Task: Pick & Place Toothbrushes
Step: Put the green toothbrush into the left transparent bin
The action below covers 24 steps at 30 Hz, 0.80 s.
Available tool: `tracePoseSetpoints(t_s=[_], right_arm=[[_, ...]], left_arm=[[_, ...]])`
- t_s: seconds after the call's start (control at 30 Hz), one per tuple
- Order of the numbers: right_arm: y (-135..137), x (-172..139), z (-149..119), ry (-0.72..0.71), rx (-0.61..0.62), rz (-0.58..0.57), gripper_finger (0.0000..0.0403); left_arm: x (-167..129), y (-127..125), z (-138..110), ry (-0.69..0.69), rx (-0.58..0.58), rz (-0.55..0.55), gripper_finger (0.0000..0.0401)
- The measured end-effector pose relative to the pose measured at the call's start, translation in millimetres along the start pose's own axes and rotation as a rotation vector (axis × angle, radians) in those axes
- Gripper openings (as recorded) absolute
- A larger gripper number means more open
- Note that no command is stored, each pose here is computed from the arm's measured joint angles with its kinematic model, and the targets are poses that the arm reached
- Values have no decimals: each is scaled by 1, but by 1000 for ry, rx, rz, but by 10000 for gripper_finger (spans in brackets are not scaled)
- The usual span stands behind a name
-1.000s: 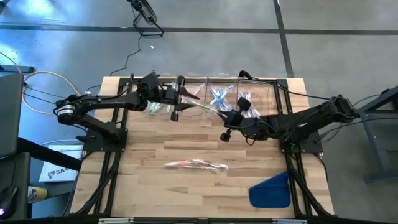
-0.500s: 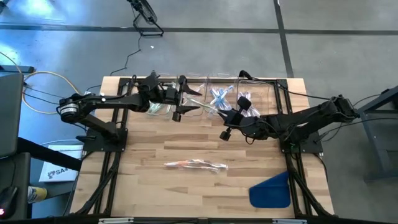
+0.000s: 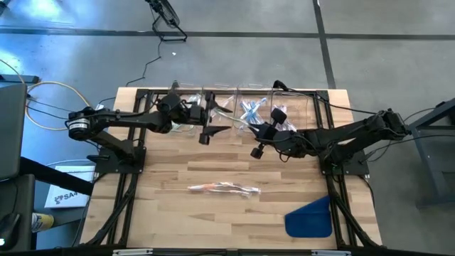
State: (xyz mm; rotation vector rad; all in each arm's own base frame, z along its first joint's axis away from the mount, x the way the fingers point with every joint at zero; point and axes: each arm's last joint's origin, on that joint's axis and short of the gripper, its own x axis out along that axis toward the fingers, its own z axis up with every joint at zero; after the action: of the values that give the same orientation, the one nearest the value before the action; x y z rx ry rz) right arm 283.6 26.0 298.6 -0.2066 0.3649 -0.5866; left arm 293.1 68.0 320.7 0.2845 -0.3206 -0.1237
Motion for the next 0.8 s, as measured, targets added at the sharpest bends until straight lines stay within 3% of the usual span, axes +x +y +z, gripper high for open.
tracePoseSetpoints(t_s=[0.2,0.53,0.8], right_arm=[[0,0,0,0,0,0,6],[0,0,0,0,0,1,6],[0,0,0,1,-1,3,6]], left_arm=[[0,1,0,3,-21,19,217],[0,1,-1,13,-31,21,84],[0,1,-2,21,-31,21,26]])
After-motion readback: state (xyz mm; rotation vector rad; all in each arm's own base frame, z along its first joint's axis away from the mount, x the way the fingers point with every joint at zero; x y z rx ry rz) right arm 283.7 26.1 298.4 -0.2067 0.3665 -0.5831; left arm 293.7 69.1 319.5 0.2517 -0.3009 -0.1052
